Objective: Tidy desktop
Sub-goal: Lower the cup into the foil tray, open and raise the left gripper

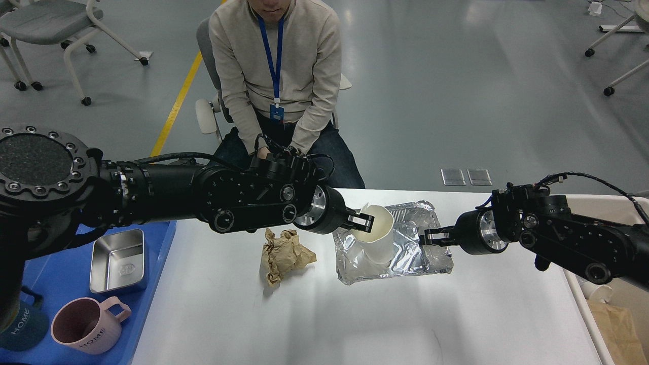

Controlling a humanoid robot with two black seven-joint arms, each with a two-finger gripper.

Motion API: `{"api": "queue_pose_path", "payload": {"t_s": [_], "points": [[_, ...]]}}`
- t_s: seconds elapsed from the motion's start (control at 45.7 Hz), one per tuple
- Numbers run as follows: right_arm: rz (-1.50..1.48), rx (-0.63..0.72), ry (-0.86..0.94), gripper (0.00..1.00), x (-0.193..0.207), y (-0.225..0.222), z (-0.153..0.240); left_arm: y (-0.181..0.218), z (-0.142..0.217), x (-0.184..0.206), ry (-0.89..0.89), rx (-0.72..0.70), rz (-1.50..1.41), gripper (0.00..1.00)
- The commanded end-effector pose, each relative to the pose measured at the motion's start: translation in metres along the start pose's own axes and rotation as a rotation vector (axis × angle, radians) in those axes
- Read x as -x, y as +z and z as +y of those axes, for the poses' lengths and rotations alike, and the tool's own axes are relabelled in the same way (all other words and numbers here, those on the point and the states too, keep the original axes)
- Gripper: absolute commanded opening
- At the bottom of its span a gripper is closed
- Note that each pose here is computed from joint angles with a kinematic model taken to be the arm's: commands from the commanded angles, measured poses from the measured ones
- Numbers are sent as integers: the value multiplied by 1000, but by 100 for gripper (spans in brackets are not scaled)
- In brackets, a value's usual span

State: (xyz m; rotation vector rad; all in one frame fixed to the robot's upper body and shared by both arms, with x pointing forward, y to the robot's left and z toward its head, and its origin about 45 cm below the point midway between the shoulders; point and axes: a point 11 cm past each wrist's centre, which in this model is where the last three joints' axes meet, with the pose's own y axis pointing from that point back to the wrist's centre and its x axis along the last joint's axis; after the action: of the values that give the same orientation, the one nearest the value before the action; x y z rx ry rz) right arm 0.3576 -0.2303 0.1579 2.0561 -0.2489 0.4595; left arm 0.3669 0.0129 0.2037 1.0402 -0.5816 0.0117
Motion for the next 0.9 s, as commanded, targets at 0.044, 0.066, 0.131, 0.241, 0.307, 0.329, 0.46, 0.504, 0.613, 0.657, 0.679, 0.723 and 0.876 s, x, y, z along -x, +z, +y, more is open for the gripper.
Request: {"api": "queue_pose_path", "payload": {"t_s": [0.044, 0.066, 0.131, 0.241, 0.307, 0.329, 0.46, 0.504, 0.613, 0.657, 0.679, 0.723, 0.876], "points": [[1, -2, 1, 0, -1, -1, 0, 12, -11, -3, 20, 17, 26, 11], [1, -3, 1, 0, -1, -1, 0, 13, -11, -4, 23, 18, 29, 12], [2, -4, 1, 0, -1, -1, 0, 11, -12, -11, 58, 12, 49, 18], [1, -6, 1, 0, 0, -2, 0, 12, -16, -18, 118, 9, 68, 27], [1, -6, 1, 0, 0, -2, 0, 14, -16, -20, 134, 17, 74, 38], [1, -6, 1, 0, 0, -2, 0, 16, -15, -22, 137, 24, 78, 44], [1, -6, -1, 0, 0, -2, 0, 31, -9, -34, 168, 77, 124, 69], [1, -7, -1, 0, 0, -2, 0, 33, -7, -38, 180, 90, 141, 69], [1, -4, -1, 0, 1, -1, 0, 43, 3, -53, 228, 151, 214, 69], [-1, -5, 0, 0, 0, -1, 0, 45, 6, -57, 242, 163, 230, 69], [-1, -5, -2, 0, 0, -1, 0, 44, 8, -60, 249, 166, 237, 69], [-2, -4, -3, 0, 1, -1, 0, 40, 11, -62, 255, 166, 246, 69], [-8, 1, -9, 0, 2, 3, 2, 12, 26, -66, 271, 147, 292, 70]]}}
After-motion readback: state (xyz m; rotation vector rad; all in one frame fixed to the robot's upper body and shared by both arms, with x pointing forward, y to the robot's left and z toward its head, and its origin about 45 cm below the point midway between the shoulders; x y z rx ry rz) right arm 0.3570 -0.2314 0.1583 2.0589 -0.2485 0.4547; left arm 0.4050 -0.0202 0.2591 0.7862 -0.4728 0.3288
